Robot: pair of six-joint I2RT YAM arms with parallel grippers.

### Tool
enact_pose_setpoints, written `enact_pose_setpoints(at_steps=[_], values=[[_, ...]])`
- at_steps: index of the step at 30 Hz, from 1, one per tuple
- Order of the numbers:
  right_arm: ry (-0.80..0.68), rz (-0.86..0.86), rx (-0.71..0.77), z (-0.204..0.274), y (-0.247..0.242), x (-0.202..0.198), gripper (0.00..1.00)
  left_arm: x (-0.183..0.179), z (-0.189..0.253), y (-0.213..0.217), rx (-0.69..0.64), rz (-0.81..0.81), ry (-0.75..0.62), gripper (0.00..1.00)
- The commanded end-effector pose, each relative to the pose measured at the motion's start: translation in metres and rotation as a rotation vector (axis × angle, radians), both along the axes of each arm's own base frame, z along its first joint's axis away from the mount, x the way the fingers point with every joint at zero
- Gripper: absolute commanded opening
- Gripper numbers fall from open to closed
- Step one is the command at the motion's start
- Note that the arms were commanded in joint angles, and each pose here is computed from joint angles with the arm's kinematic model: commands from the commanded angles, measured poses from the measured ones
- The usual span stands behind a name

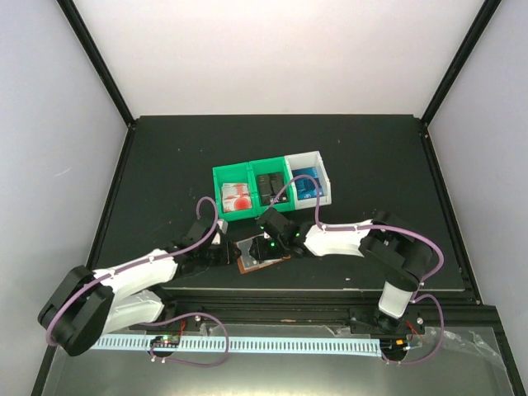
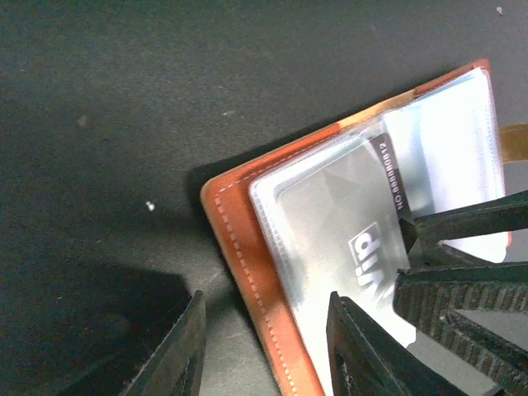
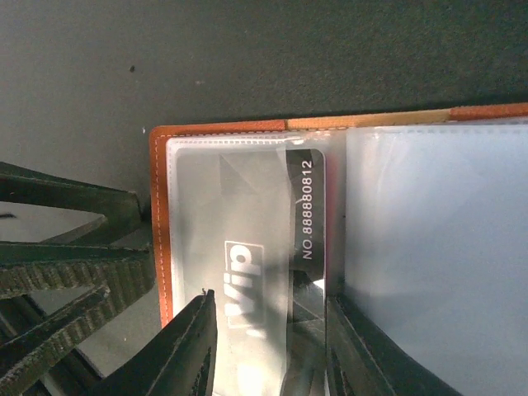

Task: Put the credit cards into the card holder
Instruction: Insert the credit card into the card holder.

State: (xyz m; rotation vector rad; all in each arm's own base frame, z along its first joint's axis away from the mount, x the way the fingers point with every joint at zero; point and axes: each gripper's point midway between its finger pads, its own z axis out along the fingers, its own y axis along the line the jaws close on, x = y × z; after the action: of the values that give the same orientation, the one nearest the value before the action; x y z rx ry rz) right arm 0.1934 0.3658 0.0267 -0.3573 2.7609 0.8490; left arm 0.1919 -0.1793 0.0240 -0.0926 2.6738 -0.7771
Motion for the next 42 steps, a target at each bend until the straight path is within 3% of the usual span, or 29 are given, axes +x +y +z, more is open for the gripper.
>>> enact_pose_setpoints(at_steps=[1, 10, 17, 22, 29, 32, 35, 42], values=[[0.027, 0.021, 0.028, 0.002, 0.010, -0.005, 0.38, -0.004, -0.001, -0.010, -0.034, -0.043, 0.024, 0.42], [0.096, 0.024, 0.143, 0.017, 0.033, -0.010, 0.38, -0.002, 0.008, -0.027, -0.125, -0.080, 0.021, 0.40], [0.086, -0.020, 0.121, 0.018, 0.028, -0.005, 0.38, 0.003, 0.015, -0.031, -0.154, -0.063, 0.014, 0.40], [0.119, -0.056, 0.142, 0.014, 0.033, -0.004, 0.38, -0.003, 0.019, -0.038, -0.243, -0.040, 0.049, 0.40], [0.196, -0.135, 0.265, 0.014, 0.034, -0.012, 0.38, -0.007, 0.021, -0.036, -0.325, 0.032, 0.069, 0.40], [0.180, -0.154, 0.277, 0.020, 0.031, -0.010, 0.38, -0.005, 0.023, -0.033, -0.312, 0.044, 0.054, 0.42], [0.072, -0.184, 0.207, 0.030, 0.017, 0.005, 0.38, 0.001, 0.024, -0.023, -0.234, 0.058, 0.031, 0.44], [-0.157, -0.213, 0.030, 0.064, -0.037, 0.029, 0.45, 0.018, 0.043, 0.006, -0.037, 0.070, -0.103, 0.62]])
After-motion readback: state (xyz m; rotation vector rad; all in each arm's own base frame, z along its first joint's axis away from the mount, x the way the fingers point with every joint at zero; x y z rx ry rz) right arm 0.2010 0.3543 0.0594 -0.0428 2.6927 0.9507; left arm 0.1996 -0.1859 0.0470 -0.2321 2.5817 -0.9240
